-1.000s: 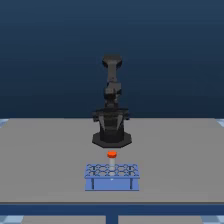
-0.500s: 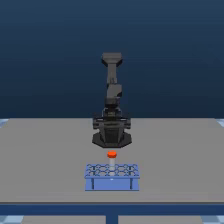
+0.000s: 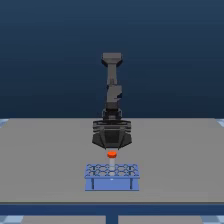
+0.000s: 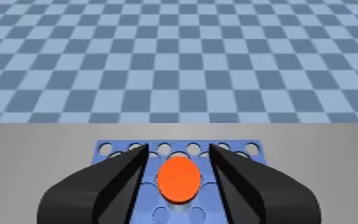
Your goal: Pick up the centrifuge tube on the rack
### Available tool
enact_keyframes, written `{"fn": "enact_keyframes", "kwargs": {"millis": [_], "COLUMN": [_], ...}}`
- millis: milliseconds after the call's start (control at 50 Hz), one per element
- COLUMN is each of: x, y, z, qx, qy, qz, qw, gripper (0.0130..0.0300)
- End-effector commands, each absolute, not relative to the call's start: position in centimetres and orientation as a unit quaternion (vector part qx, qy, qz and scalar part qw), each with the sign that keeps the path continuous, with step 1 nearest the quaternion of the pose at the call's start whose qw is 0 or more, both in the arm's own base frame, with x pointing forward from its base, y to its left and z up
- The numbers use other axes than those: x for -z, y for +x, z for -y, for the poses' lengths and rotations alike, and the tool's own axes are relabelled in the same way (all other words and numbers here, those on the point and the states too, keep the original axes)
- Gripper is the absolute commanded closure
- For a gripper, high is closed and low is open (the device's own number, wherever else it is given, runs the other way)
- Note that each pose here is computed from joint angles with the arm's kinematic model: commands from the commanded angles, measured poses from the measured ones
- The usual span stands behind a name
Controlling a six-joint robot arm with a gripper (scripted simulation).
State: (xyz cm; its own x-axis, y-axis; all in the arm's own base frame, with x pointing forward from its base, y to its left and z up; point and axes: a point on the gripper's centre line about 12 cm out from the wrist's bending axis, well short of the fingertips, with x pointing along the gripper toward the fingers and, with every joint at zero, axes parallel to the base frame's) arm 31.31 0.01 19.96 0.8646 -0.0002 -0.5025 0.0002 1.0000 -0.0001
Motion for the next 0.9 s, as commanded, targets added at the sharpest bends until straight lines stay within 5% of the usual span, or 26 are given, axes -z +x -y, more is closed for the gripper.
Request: {"fn": "enact_keyframes", "kwargs": {"millis": [20, 560, 900], "x": [-19.77, -16.92, -16.37], "y": [31.3, 31.3, 31.3], "z": [0.0, 0.0, 0.0], "qx": [0.0, 0.0, 0.0], "qy": [0.0002, 0.0, 0.0], "qz": [-0.258, -0.259, -0.259], "qw": [0.9661, 0.9659, 0.9659], "gripper": [0.013, 0.013, 0.013]}}
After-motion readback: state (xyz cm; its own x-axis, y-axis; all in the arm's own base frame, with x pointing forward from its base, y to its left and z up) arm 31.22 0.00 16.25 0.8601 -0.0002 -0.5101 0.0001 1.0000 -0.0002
